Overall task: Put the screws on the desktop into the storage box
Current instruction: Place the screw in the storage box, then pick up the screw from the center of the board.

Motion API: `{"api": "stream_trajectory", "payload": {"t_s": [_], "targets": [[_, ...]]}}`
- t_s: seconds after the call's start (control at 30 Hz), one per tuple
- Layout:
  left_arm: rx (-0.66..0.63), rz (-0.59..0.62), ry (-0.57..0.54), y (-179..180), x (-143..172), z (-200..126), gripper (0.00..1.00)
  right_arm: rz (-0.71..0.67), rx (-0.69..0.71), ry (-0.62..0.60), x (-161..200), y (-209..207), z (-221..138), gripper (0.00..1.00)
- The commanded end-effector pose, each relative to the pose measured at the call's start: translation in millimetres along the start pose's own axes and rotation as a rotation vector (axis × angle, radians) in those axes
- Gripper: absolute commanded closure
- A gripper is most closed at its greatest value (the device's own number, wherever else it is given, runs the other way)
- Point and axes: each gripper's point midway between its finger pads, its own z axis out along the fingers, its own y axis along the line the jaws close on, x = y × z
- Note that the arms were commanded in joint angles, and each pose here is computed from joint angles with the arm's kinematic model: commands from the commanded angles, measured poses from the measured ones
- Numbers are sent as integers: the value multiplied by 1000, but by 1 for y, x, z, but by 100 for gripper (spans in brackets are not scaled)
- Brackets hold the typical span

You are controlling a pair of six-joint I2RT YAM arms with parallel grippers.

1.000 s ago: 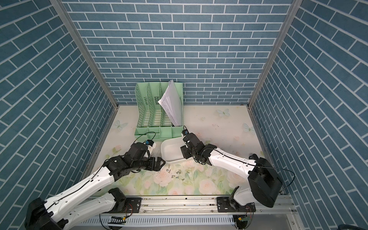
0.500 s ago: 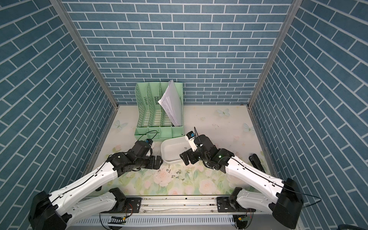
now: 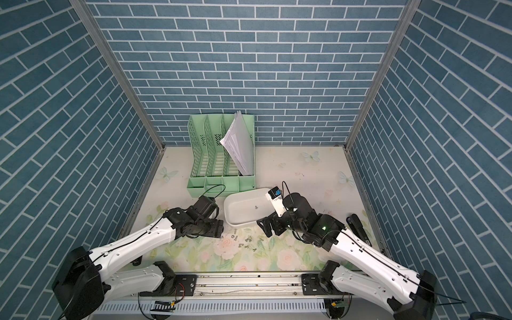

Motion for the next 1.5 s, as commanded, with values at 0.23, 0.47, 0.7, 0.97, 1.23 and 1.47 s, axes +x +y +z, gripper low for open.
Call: {"api": "stream_trajectory", "payload": {"t_s": [0.23, 0.47, 0.7, 0.97, 1.23, 1.47], "targets": [[0, 11, 11, -9, 2, 15, 27, 23, 41, 35, 16, -10, 1, 1], [7, 13, 36, -13, 13, 28, 35, 30, 42, 36, 20, -12, 2, 1], [16, 15, 42, -17, 18, 37, 36, 30, 30, 33, 20, -9, -1, 1], [-4, 24, 55, -14, 23, 45, 38, 27, -13, 50, 23, -2, -3, 2], [-22, 30, 66, -12, 24, 50, 41, 23, -38, 67, 28, 2, -3, 2], [-27, 43, 83, -13, 28, 50, 49, 23, -26, 65, 29, 0, -4, 2]]}}
